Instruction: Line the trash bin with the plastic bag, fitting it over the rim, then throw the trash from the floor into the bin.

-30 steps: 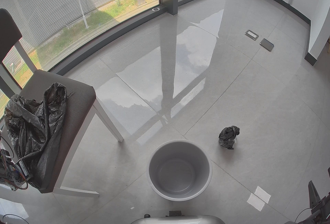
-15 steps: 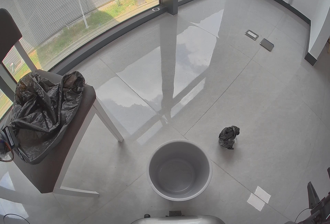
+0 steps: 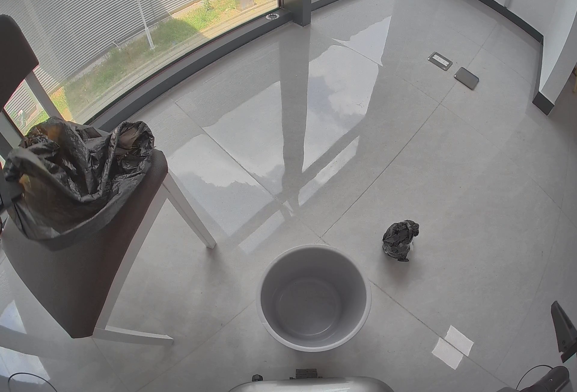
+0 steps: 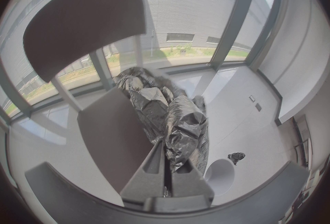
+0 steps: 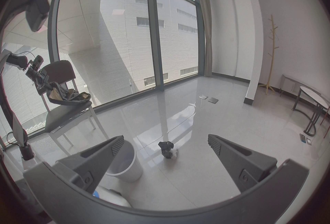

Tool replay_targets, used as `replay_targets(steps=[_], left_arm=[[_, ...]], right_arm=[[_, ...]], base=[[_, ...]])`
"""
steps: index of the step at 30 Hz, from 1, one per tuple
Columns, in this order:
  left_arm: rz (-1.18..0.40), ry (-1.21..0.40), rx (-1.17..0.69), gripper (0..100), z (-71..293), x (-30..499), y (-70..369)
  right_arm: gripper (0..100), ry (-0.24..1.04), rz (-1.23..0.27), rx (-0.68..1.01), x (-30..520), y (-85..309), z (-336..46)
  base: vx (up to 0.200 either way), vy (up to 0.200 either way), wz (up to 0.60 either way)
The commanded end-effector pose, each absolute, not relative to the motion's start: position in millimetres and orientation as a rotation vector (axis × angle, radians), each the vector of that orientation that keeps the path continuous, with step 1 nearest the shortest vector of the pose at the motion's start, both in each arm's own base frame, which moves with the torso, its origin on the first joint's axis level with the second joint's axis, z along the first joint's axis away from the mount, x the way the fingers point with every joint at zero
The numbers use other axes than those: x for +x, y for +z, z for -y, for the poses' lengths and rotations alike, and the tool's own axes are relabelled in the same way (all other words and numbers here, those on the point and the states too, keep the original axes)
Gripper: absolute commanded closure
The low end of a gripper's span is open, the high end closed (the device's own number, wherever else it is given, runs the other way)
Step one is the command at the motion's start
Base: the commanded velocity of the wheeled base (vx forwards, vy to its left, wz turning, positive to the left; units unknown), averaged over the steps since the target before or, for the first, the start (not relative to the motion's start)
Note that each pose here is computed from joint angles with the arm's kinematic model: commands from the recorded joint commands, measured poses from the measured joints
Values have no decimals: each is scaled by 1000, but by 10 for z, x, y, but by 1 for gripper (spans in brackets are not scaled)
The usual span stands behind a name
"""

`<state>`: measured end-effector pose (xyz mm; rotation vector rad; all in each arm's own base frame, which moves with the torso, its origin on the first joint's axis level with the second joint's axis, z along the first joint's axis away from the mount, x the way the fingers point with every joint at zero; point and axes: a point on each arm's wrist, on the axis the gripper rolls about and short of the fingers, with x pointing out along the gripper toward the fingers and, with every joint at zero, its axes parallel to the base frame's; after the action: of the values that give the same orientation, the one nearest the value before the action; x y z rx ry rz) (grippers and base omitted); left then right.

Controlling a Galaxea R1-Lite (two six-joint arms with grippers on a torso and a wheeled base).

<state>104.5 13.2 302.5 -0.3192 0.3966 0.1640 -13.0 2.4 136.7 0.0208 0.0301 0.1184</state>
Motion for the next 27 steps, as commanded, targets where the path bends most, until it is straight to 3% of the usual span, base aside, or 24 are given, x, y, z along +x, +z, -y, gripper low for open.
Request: replay_targets(steps=[1, 6, 13, 27], left_arm=[[-193, -46, -275, 100, 205, 1141, 4022], [-170, -181, -289, 100, 410, 1196, 4336], [-175, -303, -277, 100, 734, 1295, 4383], [-314, -376, -197, 100, 1531, 1719, 4115]], right_arm=[[0, 261, -341, -50, 526, 1802, -85], [0, 364, -461, -108, 844, 1888, -208], [0, 403, -553, -91, 1191, 1879, -404], [0, 473, -539, -71, 1870, 1772, -1268]], base=[[0, 0, 0], [0, 0, 0], [0, 0, 0], [0, 0, 0]])
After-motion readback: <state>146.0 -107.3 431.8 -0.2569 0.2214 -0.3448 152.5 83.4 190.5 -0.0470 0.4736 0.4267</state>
